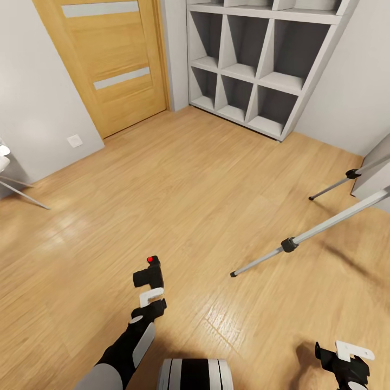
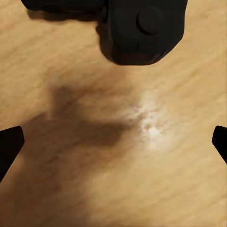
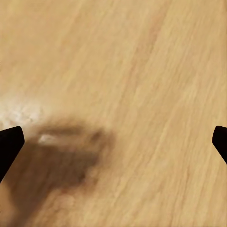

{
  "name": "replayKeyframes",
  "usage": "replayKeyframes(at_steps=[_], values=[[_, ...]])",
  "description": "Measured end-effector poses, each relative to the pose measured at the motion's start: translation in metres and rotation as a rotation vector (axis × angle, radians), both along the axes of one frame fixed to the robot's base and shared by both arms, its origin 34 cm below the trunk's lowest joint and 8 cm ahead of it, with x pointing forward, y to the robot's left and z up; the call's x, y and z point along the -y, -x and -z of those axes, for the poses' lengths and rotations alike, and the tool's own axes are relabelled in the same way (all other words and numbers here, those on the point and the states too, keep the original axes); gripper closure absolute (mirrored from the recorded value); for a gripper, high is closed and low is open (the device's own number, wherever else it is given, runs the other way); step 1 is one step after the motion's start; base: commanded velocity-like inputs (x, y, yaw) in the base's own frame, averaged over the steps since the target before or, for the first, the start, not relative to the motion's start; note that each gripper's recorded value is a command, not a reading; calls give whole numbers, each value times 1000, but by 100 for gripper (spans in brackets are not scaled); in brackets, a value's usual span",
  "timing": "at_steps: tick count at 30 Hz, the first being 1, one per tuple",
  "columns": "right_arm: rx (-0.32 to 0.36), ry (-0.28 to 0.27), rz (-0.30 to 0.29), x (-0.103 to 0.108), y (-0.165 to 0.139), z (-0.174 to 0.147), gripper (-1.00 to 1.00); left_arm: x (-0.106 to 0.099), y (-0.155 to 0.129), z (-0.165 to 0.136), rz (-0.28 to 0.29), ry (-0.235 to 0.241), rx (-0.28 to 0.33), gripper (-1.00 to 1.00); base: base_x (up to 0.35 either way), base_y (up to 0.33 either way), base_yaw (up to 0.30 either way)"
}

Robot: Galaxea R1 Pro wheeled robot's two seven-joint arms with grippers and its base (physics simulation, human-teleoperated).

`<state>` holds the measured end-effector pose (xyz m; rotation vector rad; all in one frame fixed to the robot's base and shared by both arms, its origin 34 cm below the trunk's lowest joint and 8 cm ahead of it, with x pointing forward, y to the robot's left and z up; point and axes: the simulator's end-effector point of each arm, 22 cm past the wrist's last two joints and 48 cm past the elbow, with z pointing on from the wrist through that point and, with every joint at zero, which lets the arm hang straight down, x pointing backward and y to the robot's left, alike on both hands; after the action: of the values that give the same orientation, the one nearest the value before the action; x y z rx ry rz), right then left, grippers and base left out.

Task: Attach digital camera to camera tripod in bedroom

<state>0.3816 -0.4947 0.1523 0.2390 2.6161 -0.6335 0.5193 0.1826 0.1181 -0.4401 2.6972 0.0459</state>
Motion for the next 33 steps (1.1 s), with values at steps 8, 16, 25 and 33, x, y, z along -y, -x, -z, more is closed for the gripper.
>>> replayKeyframes(at_steps=[8,16,25,33], values=[[0,-1,0,0,0,0,-100,-1,1,1,-2,-1,-2,-100,0,0,0],[0,0,-1,0,0,0,-100,0,2,1,-4,0,-3,-100,77,0,0],[0,0,-1,0,0,0,-100,-2,3,1,-6,-1,-5,-100,248,0,0],[0,0,-1,0,0,0,-100,-1,3,2,-10,2,-7,-100,60,0,0]])
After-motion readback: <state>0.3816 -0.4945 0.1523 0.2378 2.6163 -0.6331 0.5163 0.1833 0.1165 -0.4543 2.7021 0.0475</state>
